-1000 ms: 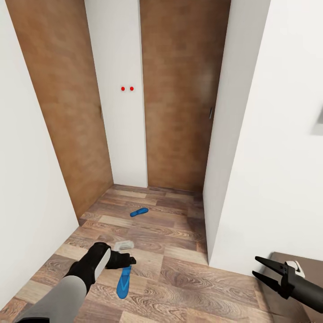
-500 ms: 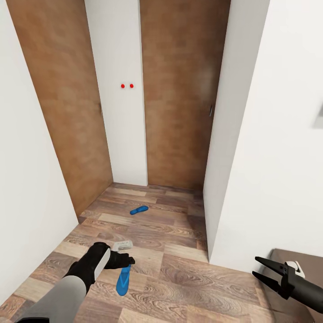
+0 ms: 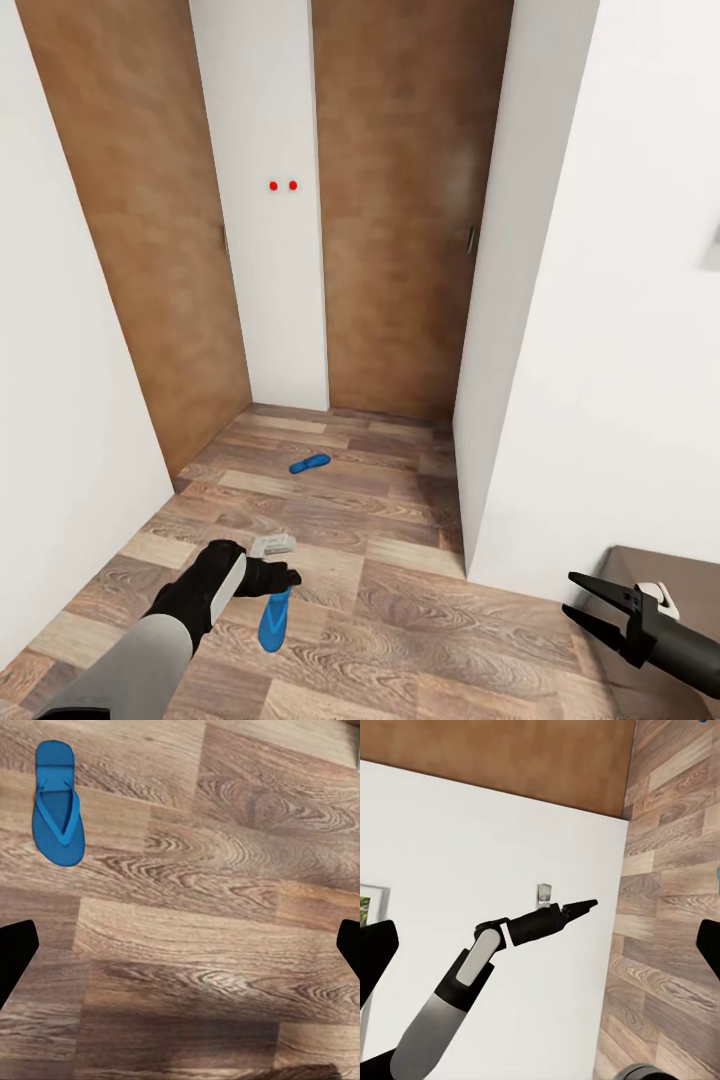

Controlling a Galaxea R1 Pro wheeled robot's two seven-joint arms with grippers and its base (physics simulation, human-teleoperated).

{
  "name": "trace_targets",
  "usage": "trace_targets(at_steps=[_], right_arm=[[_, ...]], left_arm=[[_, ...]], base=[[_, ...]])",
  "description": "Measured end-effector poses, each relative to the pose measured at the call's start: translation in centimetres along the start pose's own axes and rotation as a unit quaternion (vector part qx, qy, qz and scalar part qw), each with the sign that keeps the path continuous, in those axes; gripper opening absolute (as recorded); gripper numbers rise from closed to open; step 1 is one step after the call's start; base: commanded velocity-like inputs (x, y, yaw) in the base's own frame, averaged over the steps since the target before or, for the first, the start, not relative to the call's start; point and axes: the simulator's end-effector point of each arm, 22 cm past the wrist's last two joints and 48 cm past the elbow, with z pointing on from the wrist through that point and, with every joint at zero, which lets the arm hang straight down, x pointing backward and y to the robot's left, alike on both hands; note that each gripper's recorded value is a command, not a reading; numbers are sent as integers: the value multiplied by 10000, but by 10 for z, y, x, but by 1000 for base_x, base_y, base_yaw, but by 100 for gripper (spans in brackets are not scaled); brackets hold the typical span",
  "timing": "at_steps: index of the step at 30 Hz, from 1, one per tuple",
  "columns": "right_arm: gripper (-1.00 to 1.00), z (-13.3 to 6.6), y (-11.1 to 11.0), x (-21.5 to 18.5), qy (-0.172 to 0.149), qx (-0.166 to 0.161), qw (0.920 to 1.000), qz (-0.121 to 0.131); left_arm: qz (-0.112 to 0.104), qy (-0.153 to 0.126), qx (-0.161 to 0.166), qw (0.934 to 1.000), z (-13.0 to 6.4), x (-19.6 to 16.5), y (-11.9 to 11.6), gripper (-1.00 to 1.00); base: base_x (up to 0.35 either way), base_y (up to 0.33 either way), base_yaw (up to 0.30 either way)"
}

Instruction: In the bedroom, move the book from the bed onto either nightstand, and place the two sandals side by side next to the bed.

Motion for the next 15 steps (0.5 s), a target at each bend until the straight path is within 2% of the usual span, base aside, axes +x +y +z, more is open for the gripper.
trace_targets(at_steps=[8,11,15], right_arm=[[100,0,-16,6,0,0,10000,-1],[100,0,-18,7,-1,-2,10000,1],[100,0,-18,7,-2,-3,10000,-1]], left_arm=[[7,-29,-61,10000,13,8,6,100],[8,-36,-272,9996,14,9,15,100],[2,-96,-889,9960,11,6,42,100]], base=[[0,0,0],[0,0,0],[0,0,0]])
